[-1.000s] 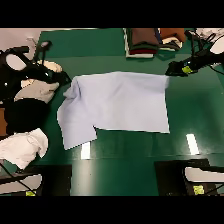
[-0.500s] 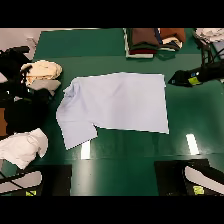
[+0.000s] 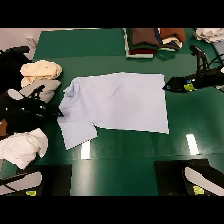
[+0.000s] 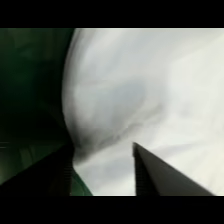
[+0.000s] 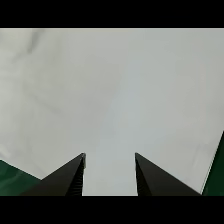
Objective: Fold the shirts.
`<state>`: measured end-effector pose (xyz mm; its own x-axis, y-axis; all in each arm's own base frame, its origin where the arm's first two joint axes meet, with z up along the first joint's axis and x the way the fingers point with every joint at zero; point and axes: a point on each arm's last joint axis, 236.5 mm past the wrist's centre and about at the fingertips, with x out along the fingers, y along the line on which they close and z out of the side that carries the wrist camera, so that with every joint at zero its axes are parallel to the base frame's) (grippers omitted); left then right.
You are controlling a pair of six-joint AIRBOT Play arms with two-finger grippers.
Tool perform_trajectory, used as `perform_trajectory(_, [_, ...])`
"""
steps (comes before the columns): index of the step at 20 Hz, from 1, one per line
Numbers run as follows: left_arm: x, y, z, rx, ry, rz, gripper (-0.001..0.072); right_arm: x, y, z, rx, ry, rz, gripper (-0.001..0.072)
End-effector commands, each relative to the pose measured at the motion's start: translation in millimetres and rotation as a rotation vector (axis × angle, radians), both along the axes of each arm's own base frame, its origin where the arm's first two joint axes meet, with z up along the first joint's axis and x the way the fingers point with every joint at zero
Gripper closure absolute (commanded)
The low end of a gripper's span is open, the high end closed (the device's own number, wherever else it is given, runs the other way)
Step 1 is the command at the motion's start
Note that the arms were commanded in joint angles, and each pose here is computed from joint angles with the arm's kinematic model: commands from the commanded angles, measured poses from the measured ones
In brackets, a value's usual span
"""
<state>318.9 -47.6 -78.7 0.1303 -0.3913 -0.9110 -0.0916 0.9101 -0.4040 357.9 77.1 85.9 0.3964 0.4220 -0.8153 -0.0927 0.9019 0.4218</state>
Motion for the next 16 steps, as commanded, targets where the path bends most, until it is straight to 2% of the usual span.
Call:
perform_trajectory(1, [1.2,-12.3,1.2,-0.001,-0.017,-0.025,0.0546,-6.4,-0.1,-2.5,0.003,0.026,0.008,0.0344])
perform_trajectory(2, [5.8,-10.7,8.7,0.008,-0.045,-0.027,0.0683,-12.1,-4.8,-6.4,0.000,0.053,0.005,0.0344])
perform_trajectory(6, [24.1,-5.7,58.1,0.042,-0.218,-0.018,0.0683,-65.0,-48.8,-67.4,-0.025,0.256,-0.102,0.0344])
perform_trajectory(7, [24.4,-5.6,66.8,0.046,-0.244,-0.019,0.0683,-86.0,-62.4,-89.1,-0.035,0.326,-0.142,0.0240])
perform_trajectory(8, [24.1,-6.0,73.4,0.047,-0.262,-0.019,0.0683,-106.9,-71.8,-108.4,-0.026,0.401,-0.180,0.0172])
perform_trajectory(12, [22.6,-7.3,77.5,0.043,-0.268,-0.021,0.0683,-158.7,-62.9,-163.1,0.104,0.614,-0.259,0.0232])
perform_trajectory(16, [22.6,-7.6,77.7,0.041,-0.267,-0.020,0.0683,-151.8,-19.0,-182.9,0.184,0.621,-0.203,0.0279])
